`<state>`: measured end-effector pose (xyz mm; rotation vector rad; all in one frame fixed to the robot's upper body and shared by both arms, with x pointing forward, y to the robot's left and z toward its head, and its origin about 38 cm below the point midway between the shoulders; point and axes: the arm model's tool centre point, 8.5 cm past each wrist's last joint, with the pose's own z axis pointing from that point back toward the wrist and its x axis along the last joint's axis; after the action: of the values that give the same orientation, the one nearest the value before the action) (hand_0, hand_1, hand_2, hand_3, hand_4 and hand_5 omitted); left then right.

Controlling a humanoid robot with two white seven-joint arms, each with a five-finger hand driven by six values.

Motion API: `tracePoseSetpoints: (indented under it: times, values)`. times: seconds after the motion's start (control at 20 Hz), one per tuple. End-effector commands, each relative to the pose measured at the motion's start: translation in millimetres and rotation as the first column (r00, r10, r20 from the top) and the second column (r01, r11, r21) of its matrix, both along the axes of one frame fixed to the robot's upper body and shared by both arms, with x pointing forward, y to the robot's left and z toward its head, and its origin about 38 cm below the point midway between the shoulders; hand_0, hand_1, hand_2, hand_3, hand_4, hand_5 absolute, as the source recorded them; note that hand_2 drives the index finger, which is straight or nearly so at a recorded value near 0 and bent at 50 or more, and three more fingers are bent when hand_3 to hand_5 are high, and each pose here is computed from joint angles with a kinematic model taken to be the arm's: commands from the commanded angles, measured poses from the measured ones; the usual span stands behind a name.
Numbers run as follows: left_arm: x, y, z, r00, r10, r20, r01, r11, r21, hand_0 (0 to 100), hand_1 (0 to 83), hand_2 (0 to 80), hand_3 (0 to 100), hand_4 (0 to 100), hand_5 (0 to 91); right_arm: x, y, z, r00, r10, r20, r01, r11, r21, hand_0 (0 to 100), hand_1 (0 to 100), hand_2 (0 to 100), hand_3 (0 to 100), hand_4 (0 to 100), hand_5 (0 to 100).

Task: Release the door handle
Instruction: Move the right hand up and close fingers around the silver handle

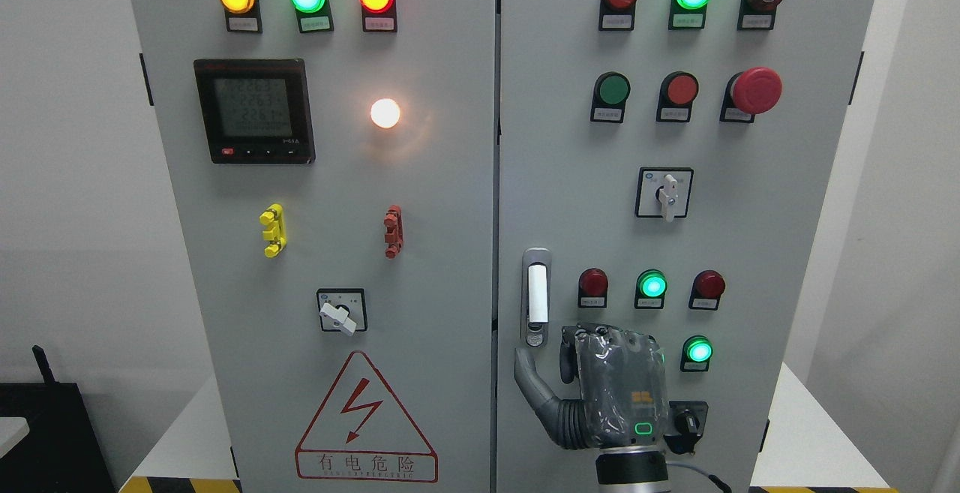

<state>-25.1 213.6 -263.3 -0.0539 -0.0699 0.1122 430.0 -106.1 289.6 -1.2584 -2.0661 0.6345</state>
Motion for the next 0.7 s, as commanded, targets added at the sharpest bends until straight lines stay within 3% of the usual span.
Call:
tracePoseSetpoints:
  times: [0.0, 0.65]
  values:
    - [5, 0, 0, 1.0, -0.012, 0.016, 0.012, 1.0, -0.001, 12, 38.9, 0.0, 0, 0, 0.0, 2, 1.7, 7, 1.0, 0.005, 0.006, -0.005, 1.0, -0.006, 33, 31, 100, 100, 100, 98]
    - [5, 0, 0, 1.0, -0.012, 0.016, 0.012, 1.0, -0.001, 12, 38.9, 0.0, 0, 0, 0.0, 8, 4.8, 18, 1.0, 0.01, 0.014, -0.009, 1.0, -0.021, 32, 32, 100, 100, 100, 98]
